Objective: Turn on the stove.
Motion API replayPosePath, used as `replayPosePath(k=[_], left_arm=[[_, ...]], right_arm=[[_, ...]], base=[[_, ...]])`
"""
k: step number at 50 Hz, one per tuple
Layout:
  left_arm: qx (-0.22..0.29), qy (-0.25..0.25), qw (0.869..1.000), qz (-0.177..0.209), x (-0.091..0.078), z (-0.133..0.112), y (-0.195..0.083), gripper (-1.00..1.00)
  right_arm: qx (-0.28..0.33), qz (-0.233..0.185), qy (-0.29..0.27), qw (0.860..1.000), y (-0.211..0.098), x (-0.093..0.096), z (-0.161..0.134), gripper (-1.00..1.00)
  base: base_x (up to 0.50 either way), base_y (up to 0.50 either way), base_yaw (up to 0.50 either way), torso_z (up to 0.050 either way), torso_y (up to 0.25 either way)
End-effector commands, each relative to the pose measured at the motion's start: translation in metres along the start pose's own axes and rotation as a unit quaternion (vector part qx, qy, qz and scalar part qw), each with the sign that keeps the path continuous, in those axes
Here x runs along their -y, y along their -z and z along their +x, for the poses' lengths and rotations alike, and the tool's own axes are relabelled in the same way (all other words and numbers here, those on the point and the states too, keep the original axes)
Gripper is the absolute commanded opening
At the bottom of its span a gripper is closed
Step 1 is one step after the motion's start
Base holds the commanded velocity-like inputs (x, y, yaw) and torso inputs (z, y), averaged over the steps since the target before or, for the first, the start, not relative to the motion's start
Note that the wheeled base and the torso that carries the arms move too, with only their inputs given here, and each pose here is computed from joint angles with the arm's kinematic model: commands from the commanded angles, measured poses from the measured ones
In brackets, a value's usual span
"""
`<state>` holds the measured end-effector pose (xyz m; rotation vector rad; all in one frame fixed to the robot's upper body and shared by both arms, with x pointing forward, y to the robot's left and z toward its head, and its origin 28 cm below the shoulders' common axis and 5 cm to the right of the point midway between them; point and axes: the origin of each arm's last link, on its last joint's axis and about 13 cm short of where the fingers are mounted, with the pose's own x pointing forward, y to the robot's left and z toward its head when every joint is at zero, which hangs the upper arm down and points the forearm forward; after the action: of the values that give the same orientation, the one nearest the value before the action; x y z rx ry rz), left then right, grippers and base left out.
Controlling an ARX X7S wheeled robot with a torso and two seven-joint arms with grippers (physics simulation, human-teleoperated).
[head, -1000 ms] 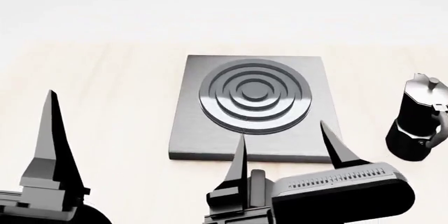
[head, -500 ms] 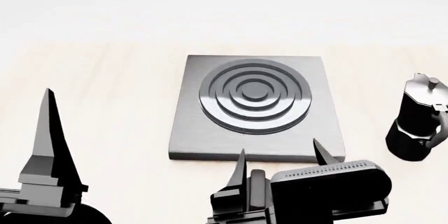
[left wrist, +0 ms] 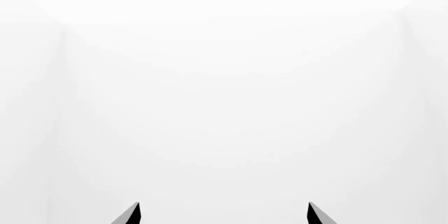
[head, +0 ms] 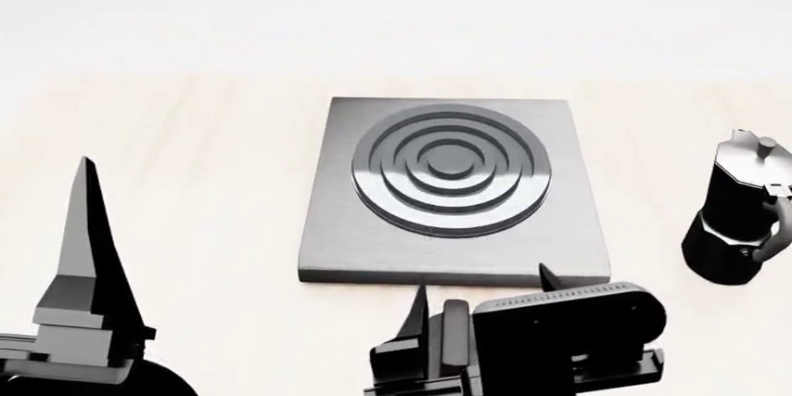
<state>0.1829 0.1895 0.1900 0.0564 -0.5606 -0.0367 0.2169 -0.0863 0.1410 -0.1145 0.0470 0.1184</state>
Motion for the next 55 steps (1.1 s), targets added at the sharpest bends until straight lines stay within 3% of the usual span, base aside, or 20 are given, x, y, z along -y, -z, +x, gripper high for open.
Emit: replayPosePath(k=[1,55], left_arm=[[0.0,0.0,1.0,0.0,0.0,0.0,0.0,1.0],[-0.001,0.0,1.0,0.002,0.0,0.0,0.0,1.0]], right_arm=[[-0.015,0.002,0.0,1.0,0.005,0.0,0.004,1.0],[-0.102,0.031,0.011,0.994,0.029,-0.002,0.026,1.0]], base=[[0.0,0.0,0.0,0.0,0.0],[0.0,0.0,0.0,0.0,0.0]])
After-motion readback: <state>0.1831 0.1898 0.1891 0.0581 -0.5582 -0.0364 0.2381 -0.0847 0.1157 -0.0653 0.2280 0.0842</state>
